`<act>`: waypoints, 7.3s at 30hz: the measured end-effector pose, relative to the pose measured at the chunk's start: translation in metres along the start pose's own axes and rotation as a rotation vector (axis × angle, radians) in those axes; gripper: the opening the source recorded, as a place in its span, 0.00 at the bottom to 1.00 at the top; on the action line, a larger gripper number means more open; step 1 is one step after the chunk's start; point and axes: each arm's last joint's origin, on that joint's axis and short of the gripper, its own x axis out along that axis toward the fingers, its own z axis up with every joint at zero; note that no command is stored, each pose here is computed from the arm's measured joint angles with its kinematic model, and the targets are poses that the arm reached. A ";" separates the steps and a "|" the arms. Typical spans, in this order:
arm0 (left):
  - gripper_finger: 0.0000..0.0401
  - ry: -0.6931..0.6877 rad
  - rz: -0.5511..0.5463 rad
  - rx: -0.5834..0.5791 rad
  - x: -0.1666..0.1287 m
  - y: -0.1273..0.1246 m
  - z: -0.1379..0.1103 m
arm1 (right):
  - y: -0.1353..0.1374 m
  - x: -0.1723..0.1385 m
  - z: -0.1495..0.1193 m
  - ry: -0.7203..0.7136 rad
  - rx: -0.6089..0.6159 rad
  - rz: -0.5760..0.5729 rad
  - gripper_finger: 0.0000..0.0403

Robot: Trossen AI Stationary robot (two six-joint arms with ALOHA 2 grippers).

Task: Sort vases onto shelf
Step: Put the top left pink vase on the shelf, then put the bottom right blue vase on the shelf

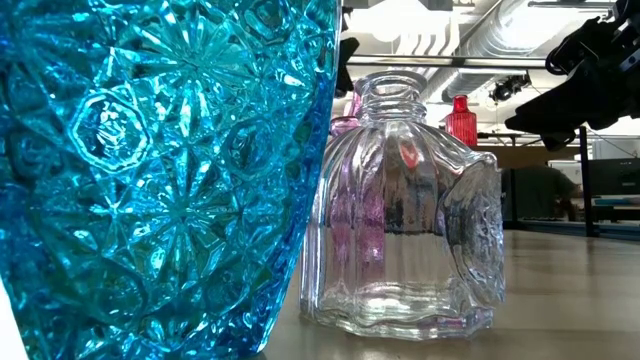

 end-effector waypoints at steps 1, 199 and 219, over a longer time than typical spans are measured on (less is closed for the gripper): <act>0.21 0.000 0.000 0.000 0.000 0.000 0.000 | 0.000 0.000 0.000 0.000 0.000 0.000 0.27; 0.21 0.108 0.135 -0.003 -0.237 -0.081 -0.138 | 0.070 -0.003 0.144 0.987 1.091 -0.313 0.27; 0.21 0.132 0.082 -0.033 -0.237 -0.083 -0.139 | 0.129 -0.028 0.100 1.288 0.981 -0.634 0.27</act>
